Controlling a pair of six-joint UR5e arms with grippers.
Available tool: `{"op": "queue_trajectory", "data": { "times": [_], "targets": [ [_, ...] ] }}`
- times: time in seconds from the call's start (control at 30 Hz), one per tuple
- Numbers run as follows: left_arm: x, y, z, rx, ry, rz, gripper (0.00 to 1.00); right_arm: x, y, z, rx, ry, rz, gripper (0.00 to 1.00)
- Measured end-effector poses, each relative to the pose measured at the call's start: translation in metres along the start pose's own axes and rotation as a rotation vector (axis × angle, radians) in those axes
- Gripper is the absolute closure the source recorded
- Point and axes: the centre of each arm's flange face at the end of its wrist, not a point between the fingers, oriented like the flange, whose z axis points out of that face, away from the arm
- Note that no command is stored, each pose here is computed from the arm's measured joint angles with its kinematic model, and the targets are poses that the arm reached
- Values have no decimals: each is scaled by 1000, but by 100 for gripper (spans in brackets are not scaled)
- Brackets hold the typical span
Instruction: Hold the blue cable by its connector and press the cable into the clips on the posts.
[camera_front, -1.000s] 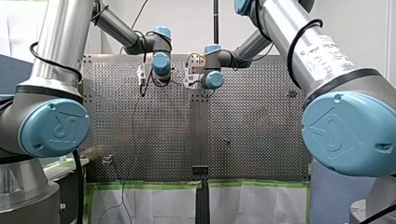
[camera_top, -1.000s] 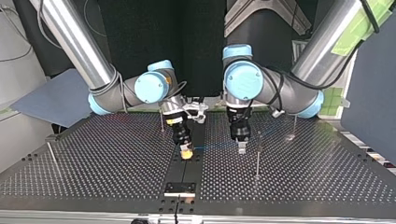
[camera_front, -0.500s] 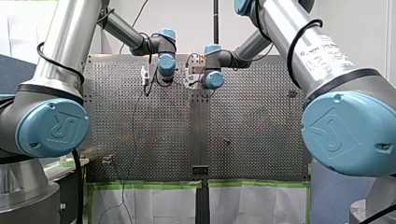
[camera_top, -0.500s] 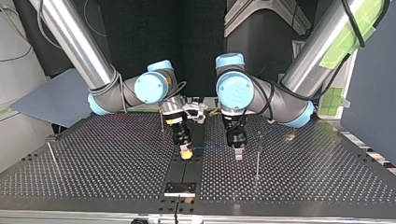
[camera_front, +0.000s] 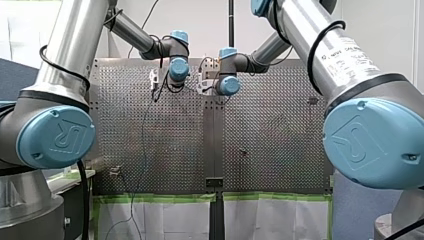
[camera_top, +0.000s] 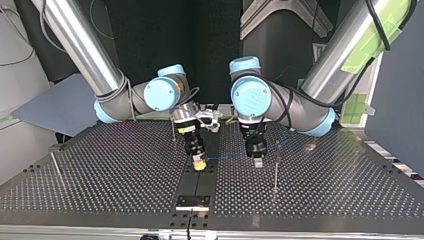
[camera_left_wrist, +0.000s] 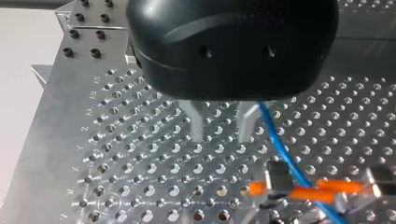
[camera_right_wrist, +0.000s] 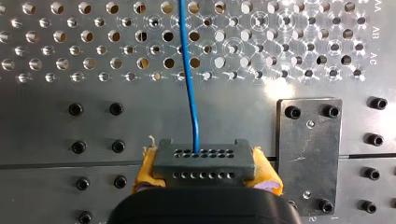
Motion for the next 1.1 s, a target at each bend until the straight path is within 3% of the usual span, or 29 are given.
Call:
{"op": "queue_trajectory", "data": {
  "times": [0.03, 0.13, 0.43, 0.47, 0.6, 0.67, 0.7, 0.77, 0.93, 1.1],
  "targets": [
    [0, 0, 0, -1, 0, 1, 98, 0, 0, 0, 0, 0, 0, 100],
    [0, 0, 0, -4, 0, 5, 100, 0, 1, 0, -1, 0, 0, 100],
    [1, 0, -2, -4, 8, 16, 100, 0, 2, 0, -5, -1, 0, 100],
    [1, 0, -2, -4, 8, 16, 93, 0, 2, 0, -5, -2, 0, 100],
    [1, 0, -2, -4, 9, 17, 84, 0, 2, 0, -6, -3, 0, 100],
    [1, 0, -2, -4, 9, 17, 71, 0, 3, 0, -6, -3, 0, 100],
    [1, 0, -2, -5, 9, 17, 71, 0, 3, 0, -6, -4, 0, 100],
    [1, 0, -2, -8, 9, 17, 54, 0, 3, 0, -6, -4, 0, 100],
    [1, 1, -2, -18, 8, 17, 51, 0, 3, 0, -6, -4, 1, 100],
    [0, 0, -1, -20, -7, 14, 56, 0, 3, 0, -6, -5, 3, 100]
  ]
}}
